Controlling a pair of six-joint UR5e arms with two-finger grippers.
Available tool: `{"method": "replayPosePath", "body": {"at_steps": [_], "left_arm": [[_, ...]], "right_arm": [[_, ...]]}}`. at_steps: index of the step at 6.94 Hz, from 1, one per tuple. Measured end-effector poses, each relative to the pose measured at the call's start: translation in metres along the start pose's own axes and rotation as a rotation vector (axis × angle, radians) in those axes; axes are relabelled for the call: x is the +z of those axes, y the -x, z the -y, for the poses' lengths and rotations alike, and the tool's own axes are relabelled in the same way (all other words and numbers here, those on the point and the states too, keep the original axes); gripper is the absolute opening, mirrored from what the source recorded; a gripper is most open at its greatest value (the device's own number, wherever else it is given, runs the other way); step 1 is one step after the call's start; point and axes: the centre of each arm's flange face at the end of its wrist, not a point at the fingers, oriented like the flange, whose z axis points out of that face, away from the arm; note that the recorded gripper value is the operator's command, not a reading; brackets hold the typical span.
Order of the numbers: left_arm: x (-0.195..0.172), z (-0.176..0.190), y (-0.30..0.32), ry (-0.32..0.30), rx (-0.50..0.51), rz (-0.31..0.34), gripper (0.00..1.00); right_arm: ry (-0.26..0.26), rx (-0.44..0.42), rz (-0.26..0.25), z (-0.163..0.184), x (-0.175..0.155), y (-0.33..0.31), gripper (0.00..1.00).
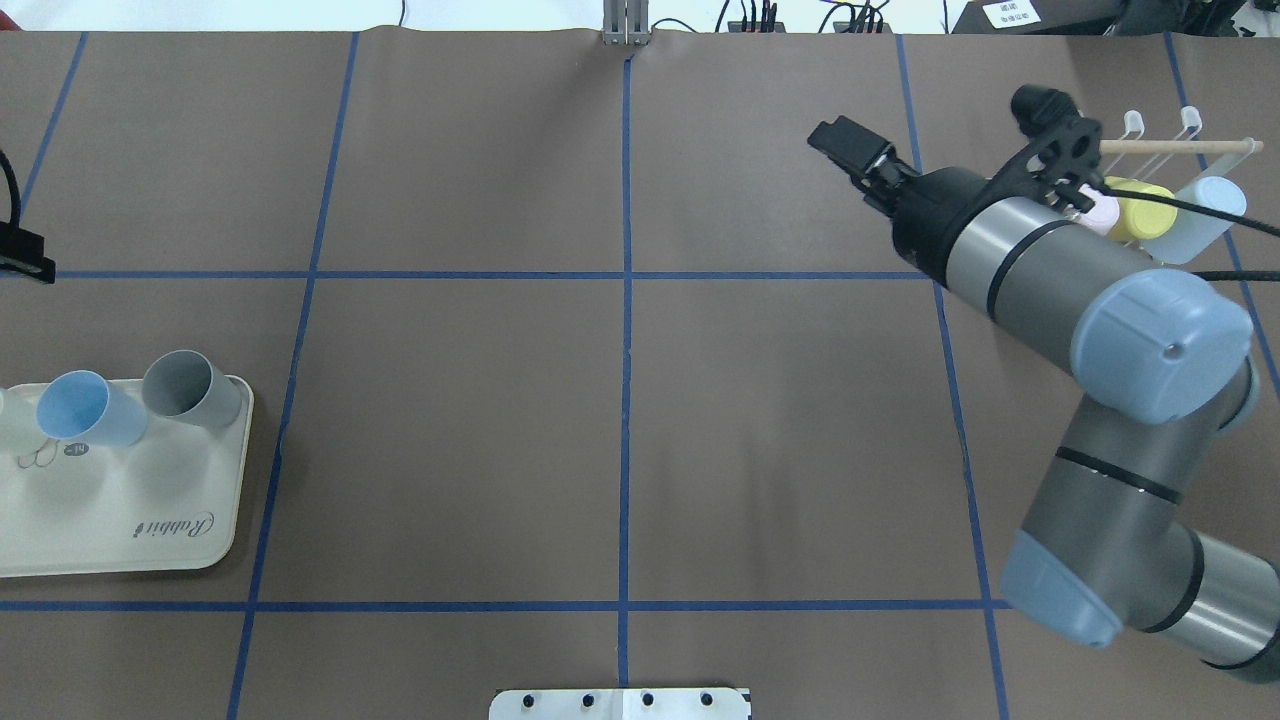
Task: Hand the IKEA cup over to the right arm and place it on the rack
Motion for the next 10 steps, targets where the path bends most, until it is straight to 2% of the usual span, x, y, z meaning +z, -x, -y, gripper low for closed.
{"method": "replayPosePath", "body": {"at_steps": [2, 4, 7, 10], "left_arm": [[0.029, -0.020, 0.042, 0.087, 0.103, 0.041, 0.99], [0.049, -0.025, 0.092, 0.142, 0.142, -0.002, 0.99], [0.098, -0.020, 0.182, 0.154, 0.168, -0.083, 1.00], [0.138, -0.025, 0.219, 0.096, 0.084, -0.113, 1.00]], "right_arm": [[0.079, 0.065, 0.072, -0.040, -0.002, 0.030, 1.00], [0.112, 0.099, 0.148, -0.052, 0.002, 0.027, 1.00], [0.120, 0.108, 0.171, -0.055, 0.004, 0.027, 1.00], [0.122, 0.108, 0.173, -0.056, 0.004, 0.028, 1.00]]}}
